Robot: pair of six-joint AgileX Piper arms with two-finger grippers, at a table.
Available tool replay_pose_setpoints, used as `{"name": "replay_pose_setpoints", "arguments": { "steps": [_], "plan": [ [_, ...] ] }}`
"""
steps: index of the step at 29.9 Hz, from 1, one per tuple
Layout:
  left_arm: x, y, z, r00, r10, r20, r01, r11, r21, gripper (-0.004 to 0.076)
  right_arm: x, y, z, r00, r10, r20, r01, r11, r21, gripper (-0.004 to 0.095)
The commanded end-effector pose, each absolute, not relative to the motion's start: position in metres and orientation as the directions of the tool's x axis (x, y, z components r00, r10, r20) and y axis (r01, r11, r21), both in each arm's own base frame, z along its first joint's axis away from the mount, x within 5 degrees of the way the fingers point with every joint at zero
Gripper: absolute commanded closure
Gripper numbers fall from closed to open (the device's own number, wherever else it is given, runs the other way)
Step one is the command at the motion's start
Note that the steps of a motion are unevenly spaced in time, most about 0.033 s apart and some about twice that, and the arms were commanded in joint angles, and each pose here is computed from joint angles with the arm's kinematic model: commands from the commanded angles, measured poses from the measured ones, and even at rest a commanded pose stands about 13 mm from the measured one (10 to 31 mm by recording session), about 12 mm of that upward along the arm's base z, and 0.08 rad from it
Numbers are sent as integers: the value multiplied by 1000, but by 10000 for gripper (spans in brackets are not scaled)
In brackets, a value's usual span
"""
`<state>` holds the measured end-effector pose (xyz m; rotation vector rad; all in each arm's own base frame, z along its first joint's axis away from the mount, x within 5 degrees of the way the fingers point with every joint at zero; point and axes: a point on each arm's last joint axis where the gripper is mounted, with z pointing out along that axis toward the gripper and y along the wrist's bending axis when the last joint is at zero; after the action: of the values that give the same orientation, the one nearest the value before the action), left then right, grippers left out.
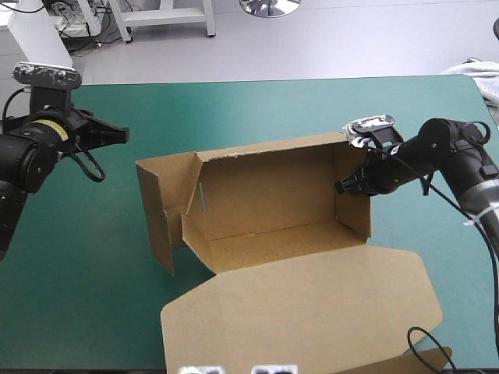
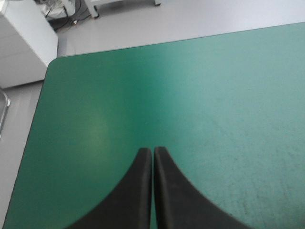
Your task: Fold the box
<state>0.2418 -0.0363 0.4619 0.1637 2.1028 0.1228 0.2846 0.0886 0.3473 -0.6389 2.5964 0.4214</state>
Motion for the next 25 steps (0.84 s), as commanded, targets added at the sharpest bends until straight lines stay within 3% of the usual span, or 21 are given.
{"name": "replay_pose_setpoints", "arguments": {
  "steps": [1,11,20,25],
  "plan": [
    [233,-18,476,-475,113,-873,10,992,124,727,277,92,359,-840,-353,-412,-475,846,243,907],
    [233,13,465,-564,-1,-826,-34,999,22,727,305,98,327,-890,-329,-316,-419,863,282,907],
    [230,20,459,-607,-50,-793,-22,999,-47,727,350,106,307,-888,-291,-357,-394,880,263,905],
    [235,21,450,-646,-48,-762,-26,999,-41,727,364,109,301,-883,-272,-382,-386,884,264,841]
  ]
}}
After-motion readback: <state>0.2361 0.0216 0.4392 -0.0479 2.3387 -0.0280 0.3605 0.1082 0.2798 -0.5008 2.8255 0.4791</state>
